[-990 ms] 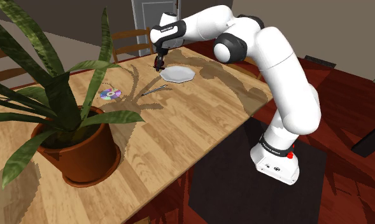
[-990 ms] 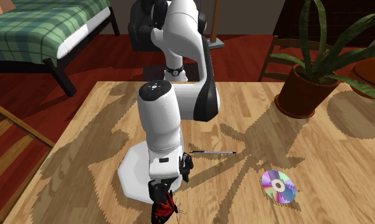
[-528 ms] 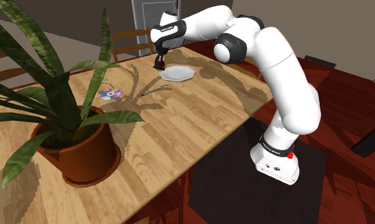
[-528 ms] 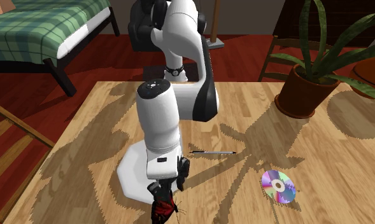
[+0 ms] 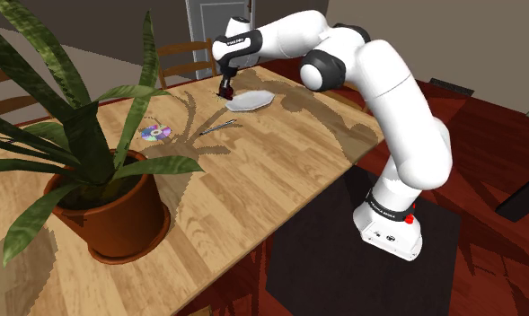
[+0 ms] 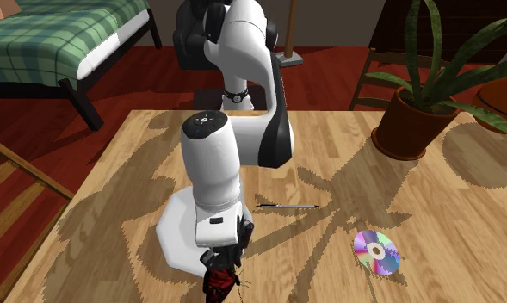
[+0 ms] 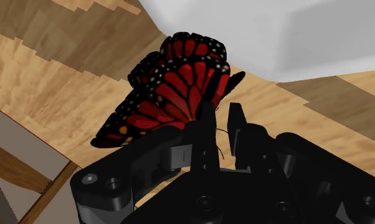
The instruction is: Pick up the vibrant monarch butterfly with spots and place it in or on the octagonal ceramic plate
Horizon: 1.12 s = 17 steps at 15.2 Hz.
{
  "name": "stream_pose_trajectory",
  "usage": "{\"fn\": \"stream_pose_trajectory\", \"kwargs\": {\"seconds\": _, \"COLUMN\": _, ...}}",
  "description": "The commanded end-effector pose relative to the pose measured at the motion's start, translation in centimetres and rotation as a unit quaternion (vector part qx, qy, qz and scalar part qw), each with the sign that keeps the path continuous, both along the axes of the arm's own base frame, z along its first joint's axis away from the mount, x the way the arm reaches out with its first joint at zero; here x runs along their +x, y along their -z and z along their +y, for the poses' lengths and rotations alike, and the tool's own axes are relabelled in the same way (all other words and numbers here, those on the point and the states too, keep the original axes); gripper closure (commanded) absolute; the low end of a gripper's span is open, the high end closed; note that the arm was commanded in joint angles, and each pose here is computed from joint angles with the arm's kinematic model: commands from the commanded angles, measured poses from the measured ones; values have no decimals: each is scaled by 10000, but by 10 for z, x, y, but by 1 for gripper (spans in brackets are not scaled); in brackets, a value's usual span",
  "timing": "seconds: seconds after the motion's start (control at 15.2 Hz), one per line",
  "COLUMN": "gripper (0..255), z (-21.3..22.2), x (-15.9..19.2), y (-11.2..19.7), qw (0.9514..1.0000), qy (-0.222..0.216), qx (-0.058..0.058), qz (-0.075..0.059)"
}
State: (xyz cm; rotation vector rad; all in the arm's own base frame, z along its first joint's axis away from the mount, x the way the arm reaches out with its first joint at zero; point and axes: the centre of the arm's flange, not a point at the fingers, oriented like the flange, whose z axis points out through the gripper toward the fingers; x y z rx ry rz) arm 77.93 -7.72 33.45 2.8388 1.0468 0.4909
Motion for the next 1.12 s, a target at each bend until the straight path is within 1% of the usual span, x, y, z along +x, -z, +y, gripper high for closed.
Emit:
{"fn": "stream_pose_trajectory", "kwargs": {"seconds": 0.0, "gripper": 255, "z": 4, "x": -9, "y": 12, "qw": 9998, "qy": -7, "qx": 36, "qz": 206}}
{"fn": "stream_pose_trajectory", "kwargs": {"seconds": 0.92, "gripper": 255, "z": 4, "x": -9, "y": -62, "qw": 9998, "qy": -7, "qx": 36, "qz": 206}}
{"fn": "stream_pose_trajectory", "kwargs": {"seconds": 1.06, "gripper": 255, "z": -5, "x": -34, "y": -58, "qw": 9998, "qy": -7, "qx": 36, "qz": 206}}
